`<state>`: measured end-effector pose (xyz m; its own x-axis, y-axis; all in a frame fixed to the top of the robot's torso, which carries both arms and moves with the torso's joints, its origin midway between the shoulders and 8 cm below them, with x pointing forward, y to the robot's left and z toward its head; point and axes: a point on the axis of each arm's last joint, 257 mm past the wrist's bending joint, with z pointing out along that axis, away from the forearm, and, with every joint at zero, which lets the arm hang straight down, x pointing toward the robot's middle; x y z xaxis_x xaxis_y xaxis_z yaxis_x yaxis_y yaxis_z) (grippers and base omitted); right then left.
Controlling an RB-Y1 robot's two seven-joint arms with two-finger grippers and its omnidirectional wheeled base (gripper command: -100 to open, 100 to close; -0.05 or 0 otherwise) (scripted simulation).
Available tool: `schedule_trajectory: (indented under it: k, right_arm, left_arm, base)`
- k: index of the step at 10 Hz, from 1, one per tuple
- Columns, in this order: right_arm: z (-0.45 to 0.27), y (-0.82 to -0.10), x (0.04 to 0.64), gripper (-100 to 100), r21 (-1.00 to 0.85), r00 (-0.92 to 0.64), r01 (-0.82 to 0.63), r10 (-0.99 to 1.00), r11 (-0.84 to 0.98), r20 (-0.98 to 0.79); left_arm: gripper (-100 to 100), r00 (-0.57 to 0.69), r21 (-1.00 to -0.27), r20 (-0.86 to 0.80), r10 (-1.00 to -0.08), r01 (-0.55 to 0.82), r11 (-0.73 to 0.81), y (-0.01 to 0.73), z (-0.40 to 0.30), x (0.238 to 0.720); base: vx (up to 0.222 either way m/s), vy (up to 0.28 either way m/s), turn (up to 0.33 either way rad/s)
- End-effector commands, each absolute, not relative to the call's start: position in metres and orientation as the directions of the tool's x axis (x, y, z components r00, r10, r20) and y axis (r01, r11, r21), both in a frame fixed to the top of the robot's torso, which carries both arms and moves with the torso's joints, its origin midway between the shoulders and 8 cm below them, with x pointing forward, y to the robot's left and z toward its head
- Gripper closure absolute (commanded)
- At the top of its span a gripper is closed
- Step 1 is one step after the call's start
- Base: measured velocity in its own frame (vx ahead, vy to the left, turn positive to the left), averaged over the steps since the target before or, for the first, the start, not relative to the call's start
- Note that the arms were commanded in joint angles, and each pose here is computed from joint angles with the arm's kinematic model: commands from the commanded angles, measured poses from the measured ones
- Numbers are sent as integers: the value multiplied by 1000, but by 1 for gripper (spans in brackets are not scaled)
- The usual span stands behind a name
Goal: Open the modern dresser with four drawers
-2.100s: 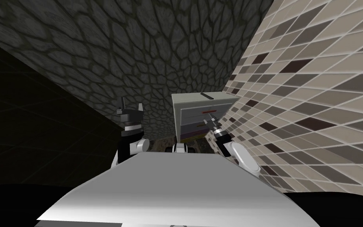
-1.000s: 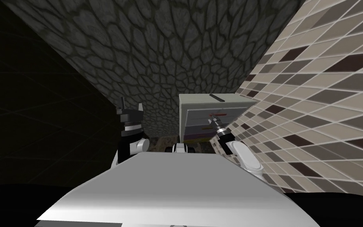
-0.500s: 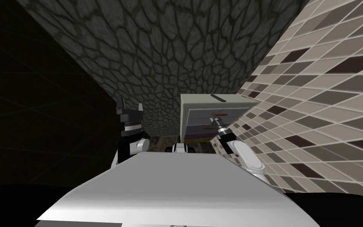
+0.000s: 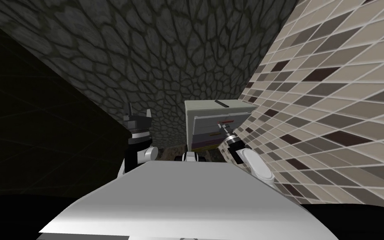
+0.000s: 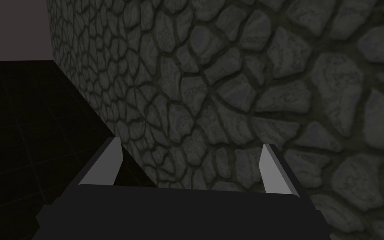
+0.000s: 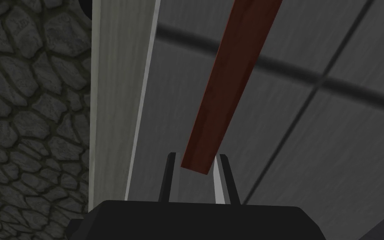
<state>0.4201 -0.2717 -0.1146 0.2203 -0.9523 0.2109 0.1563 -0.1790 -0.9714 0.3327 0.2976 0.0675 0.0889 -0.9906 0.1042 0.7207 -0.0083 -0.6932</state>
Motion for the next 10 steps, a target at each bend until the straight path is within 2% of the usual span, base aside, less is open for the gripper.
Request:
schedule_trajectory:
  k: [1,4,10]
  right_arm:
    - [-116,-272,415,100,-974,243,142,-948,-174,205]
    - [-109,-273,414,100,-973,251,151,-946,-172,206]
    - [-120,-334,435,100,-975,151,109,-966,-195,210]
  left_arm:
    - [0,89,-693,104,-991,721,-8,298,68,333]
    - [0,89,-693,104,-991,721,-9,297,68,333]
    - [0,89,-693,104,-991,721,-9,297,68,333]
  base:
    - [-79,4,-51]
    - [-127,6,-63]
    - [-164,1,206]
